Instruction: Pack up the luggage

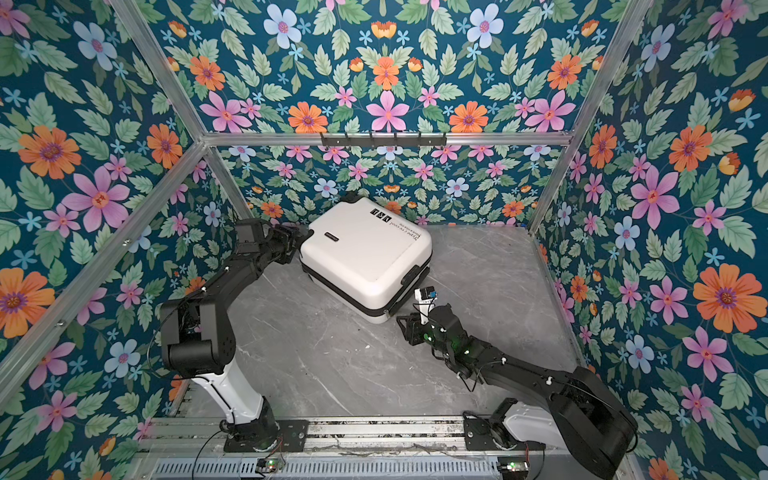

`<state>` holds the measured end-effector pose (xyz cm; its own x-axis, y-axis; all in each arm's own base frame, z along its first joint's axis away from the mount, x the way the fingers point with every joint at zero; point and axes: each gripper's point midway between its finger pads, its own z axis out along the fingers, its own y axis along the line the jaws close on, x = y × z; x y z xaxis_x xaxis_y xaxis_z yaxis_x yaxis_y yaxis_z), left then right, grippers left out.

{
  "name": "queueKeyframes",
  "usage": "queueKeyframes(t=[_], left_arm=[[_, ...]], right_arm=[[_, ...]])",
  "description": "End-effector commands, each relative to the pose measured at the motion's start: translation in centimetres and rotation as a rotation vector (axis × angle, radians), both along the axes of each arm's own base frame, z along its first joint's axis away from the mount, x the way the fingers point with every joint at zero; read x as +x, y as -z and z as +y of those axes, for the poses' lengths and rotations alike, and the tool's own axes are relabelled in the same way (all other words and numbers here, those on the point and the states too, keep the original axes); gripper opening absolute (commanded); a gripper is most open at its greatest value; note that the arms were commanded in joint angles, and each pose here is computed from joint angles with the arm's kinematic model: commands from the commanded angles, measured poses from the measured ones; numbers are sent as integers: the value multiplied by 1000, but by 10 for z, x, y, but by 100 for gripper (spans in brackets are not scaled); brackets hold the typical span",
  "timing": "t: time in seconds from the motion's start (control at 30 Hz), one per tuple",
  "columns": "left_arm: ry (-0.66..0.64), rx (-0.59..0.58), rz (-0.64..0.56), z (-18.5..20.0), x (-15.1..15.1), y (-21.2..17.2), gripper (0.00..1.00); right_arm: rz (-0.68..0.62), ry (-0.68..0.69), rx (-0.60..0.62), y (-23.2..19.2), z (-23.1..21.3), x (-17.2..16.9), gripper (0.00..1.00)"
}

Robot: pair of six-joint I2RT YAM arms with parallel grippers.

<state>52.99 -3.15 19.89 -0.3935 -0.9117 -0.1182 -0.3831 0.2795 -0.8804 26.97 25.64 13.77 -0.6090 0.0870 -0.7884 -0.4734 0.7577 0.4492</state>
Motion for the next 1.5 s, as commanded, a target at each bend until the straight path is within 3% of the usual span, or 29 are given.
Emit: queueKeyframes(t=[0.0,0.2,0.6,1.07,1.47], left_arm=[[9,17,-12,0,-1,-4,73],[7,17,-1,0,-4,-3,73],[4,17,-1,1,-7,-10,73],[10,13,4,0,-7,-7,73],[8,11,10,0,-9,-6,73]], right_arm=[[-72,-129,-3,-9,20,-4,50],[-84,-184,-12,-3,42,8,37],[-88,-175,-31,8,54,25,29],[-54,-136,-29,20,50,28,31],[-51,-139,1,20,58,33,8]])
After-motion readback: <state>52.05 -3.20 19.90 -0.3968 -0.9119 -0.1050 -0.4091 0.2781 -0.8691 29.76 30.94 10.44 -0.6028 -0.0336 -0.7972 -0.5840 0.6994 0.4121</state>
